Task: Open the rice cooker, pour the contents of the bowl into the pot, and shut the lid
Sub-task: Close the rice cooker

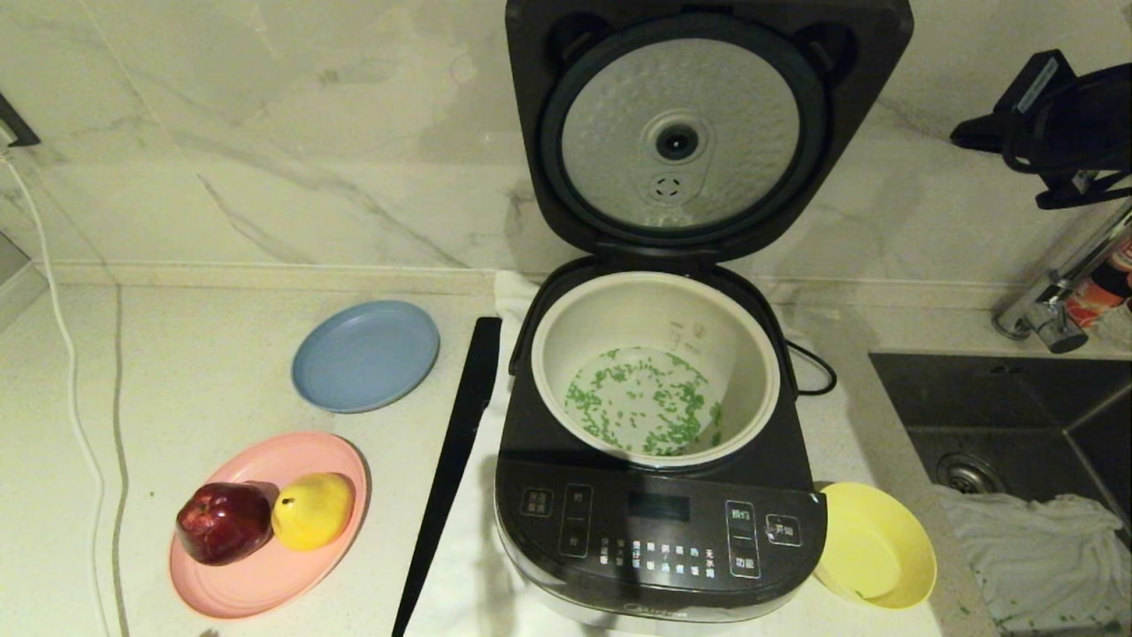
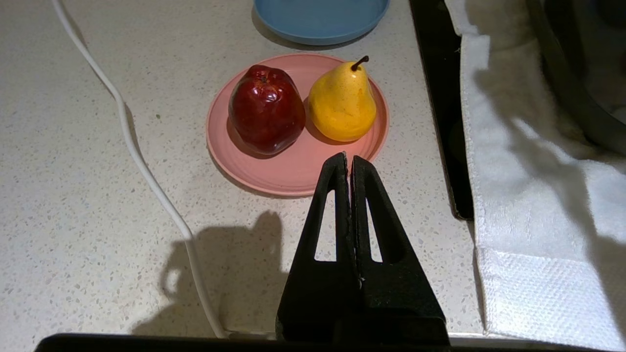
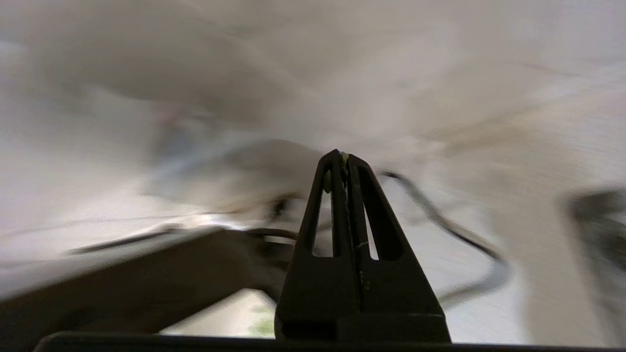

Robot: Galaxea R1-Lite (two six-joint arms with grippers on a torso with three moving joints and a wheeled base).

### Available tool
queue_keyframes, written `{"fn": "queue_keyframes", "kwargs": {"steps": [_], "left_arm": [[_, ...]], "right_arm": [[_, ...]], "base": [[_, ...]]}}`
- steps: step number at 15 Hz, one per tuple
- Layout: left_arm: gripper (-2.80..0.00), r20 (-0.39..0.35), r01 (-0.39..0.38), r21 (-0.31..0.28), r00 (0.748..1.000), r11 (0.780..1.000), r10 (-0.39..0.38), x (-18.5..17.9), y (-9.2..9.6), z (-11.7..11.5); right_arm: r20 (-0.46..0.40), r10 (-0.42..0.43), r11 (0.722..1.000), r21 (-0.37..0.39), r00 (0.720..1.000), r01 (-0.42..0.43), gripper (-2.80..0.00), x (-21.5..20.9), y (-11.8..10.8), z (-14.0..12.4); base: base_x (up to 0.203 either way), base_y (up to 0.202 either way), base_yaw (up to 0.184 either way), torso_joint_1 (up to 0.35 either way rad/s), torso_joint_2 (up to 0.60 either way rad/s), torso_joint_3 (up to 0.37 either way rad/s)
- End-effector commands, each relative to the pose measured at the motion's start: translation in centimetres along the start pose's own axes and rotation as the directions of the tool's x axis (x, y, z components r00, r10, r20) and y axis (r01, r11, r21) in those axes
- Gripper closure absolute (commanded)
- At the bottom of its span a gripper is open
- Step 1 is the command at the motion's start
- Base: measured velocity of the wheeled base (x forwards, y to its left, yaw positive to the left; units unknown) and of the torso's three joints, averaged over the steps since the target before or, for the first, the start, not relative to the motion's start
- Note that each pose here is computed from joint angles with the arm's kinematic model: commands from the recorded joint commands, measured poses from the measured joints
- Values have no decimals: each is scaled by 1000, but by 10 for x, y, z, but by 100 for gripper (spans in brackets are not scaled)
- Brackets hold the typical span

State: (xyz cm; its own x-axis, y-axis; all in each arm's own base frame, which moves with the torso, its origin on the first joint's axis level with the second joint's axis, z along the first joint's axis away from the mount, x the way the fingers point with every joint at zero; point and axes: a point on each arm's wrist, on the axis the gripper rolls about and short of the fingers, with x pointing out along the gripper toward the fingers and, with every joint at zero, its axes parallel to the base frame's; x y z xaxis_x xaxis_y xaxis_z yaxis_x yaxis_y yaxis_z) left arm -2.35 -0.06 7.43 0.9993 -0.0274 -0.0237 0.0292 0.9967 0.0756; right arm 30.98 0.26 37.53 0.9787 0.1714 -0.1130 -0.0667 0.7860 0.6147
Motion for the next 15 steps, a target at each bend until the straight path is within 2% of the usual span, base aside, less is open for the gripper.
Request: {"fn": "queue_keyframes", "kwargs": {"steps": [1, 4, 7, 12, 15], "left_arm": [[0, -1, 0, 0, 1000, 1000, 0, 0, 0, 0], [0, -1, 0, 0, 1000, 1000, 0, 0, 0, 0], [0, -1, 0, 0, 1000, 1000, 0, 0, 0, 0], [0, -1, 0, 0, 1000, 1000, 0, 0, 0, 0], [0, -1, 0, 0, 1000, 1000, 0, 0, 0, 0]], "right_arm": [[-22, 64, 997, 53, 998, -63, 0, 14, 1, 3], [-86, 193, 974, 138, 977, -180, 0, 25, -1, 11], [-111, 353, 932, 133, 929, -338, 0, 38, 0, 12], [-149, 468, 883, 112, 871, -455, 0, 59, -4, 7], [-143, 495, 868, 99, 857, -486, 0, 70, -4, 2]], "base": [[0, 0, 0, 0, 0, 0], [0, 0, 0, 0, 0, 0], [0, 0, 0, 0, 0, 0], [0, 0, 0, 0, 0, 0], [0, 0, 0, 0, 0, 0]]}}
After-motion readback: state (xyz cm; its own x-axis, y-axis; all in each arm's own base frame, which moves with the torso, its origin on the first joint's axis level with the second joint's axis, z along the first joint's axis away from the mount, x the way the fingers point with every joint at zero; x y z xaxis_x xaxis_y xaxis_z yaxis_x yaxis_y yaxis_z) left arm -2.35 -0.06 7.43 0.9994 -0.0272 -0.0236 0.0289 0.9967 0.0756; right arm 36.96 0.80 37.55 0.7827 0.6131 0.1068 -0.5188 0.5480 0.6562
